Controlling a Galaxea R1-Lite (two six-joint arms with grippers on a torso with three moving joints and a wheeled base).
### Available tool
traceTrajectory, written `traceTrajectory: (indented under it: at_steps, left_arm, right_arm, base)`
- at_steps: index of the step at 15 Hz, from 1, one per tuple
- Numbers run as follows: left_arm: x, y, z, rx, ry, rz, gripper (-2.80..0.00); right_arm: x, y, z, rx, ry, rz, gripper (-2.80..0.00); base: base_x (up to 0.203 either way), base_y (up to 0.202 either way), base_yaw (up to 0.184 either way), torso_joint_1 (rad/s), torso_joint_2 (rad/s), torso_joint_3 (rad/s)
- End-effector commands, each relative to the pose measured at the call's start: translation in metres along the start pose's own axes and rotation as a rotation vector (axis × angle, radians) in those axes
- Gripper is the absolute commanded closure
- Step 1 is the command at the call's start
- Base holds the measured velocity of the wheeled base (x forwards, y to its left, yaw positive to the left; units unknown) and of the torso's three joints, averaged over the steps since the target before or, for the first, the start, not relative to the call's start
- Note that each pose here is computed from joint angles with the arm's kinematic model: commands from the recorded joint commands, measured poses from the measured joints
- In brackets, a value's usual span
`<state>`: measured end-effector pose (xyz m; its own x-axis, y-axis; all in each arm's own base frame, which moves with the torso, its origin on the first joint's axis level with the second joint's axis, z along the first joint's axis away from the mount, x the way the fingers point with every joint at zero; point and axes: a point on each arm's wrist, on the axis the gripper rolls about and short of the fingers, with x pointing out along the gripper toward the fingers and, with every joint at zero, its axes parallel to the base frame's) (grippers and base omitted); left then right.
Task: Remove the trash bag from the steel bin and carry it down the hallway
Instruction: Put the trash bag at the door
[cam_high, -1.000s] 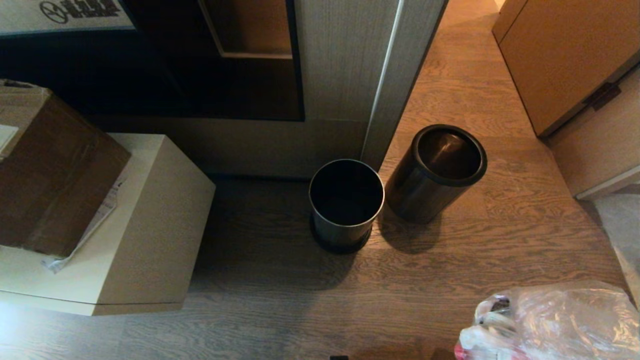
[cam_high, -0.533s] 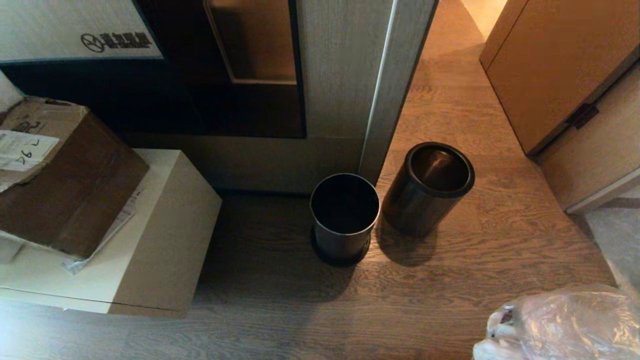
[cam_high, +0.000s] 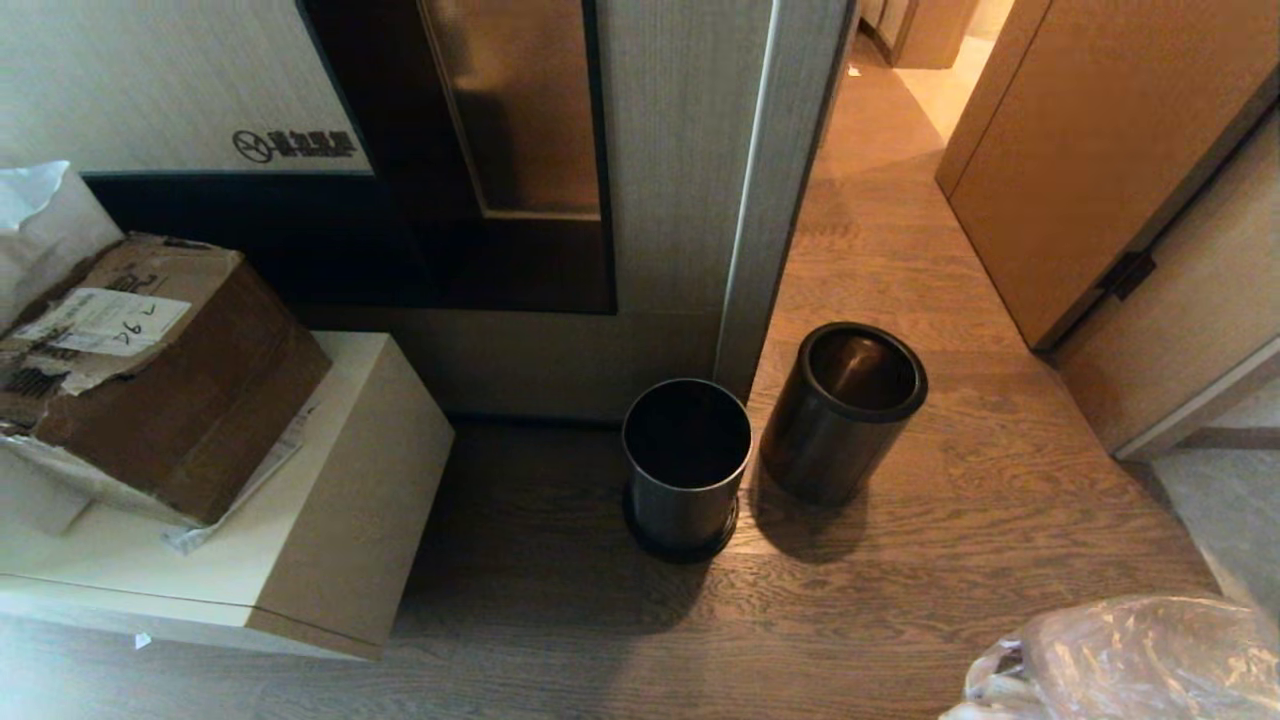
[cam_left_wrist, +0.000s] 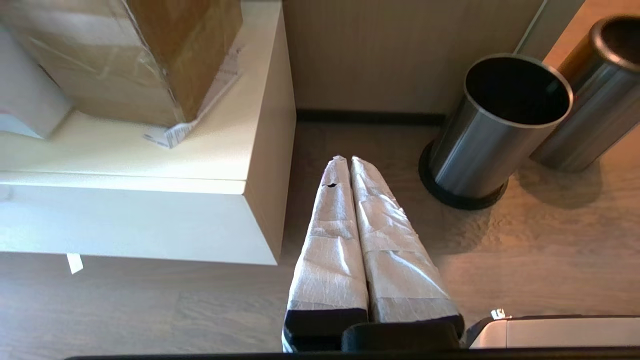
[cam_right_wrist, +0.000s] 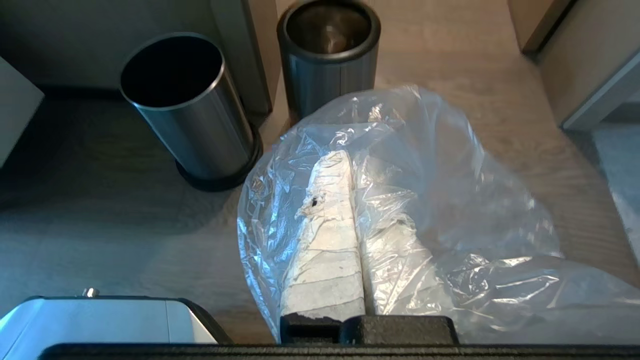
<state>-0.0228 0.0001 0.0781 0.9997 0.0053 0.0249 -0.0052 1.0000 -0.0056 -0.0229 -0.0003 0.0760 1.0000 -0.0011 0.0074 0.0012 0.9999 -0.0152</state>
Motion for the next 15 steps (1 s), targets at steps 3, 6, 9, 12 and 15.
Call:
traceTrajectory:
  at_steps: [3,6,9,12,15]
  left_arm:
    - [0.0008,0.0000,-0.0034,-0.001,0.011,0.001,0.00]
    - [0.0008,0.0000,-0.0034,-0.001,0.011,0.001,0.00]
    - [0.0008,0.0000,-0.0034,-0.001,0.011,0.001,0.00]
    - [0.0008,0.0000,-0.0034,-0.001,0.011,0.001,0.00]
    - [0.0007,0.0000,-0.0029,-0.001,0.010,0.001,0.00]
  right_arm:
    - [0.0001,0.0000,0.0001,0.000,0.001,0.000,0.00]
    - [0.0001,0.0000,0.0001,0.000,0.001,0.001,0.00]
    - [0.0001,0.0000,0.0001,0.000,0.001,0.000,0.00]
    - [0.0001,0.0000,0.0001,-0.003,0.001,0.001,0.00]
    - [0.0001,0.0000,0.0001,-0.001,0.001,0.000,0.00]
  base:
    - [0.000,0.000,0.000,0.003,0.00,0.203]
    - [0.000,0.000,0.000,0.003,0.00,0.211]
    - [0.000,0.000,0.000,0.001,0.00,0.201]
    - [0.000,0.000,0.000,0.002,0.00,0.204]
    - [0.000,0.000,0.000,0.004,0.00,0.180]
